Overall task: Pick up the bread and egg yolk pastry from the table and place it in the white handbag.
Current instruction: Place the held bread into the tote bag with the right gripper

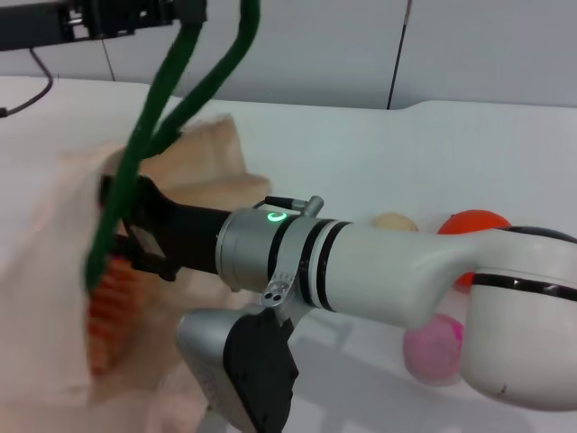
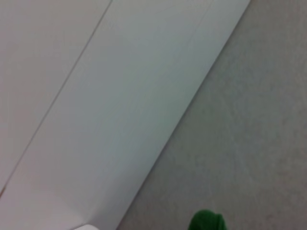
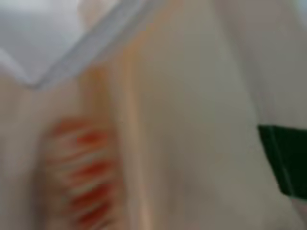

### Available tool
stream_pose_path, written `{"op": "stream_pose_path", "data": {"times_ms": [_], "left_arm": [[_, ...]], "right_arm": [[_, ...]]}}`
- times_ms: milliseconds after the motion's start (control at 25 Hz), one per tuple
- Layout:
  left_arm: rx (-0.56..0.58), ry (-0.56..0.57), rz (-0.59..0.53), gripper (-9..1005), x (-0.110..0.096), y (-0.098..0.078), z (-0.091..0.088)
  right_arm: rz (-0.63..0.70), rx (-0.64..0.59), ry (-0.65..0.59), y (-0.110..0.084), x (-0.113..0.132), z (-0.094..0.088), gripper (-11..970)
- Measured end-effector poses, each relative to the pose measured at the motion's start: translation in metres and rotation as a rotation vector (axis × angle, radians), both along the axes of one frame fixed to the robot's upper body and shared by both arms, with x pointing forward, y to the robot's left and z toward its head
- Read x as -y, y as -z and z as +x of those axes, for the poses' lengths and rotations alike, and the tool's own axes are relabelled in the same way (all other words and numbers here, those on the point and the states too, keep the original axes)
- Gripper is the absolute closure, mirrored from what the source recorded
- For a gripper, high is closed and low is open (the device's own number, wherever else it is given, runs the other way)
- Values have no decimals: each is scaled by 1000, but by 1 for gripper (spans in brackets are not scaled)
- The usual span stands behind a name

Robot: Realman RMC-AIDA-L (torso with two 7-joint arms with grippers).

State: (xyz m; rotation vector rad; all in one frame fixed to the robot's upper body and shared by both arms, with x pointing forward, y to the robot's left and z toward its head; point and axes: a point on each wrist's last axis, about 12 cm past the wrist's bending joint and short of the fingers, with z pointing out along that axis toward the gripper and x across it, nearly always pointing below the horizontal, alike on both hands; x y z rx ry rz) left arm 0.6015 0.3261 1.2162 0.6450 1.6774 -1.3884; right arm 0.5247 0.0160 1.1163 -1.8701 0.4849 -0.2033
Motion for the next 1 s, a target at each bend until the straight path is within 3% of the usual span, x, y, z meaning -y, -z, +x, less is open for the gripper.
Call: {"op": "stream_pose_path", "data": {"times_ms": [280, 480, 1000], "left_arm": [[4, -42, 10, 875, -13, 7, -7], [3, -67, 10, 875, -23, 9, -11], [25, -176, -35, 876, -49, 12, -22]], "right_arm": [[84, -7, 23, -6, 7, 3, 208], [155, -19, 81, -15, 16, 10, 77], [182, -21, 193, -8, 42, 19, 77]]}}
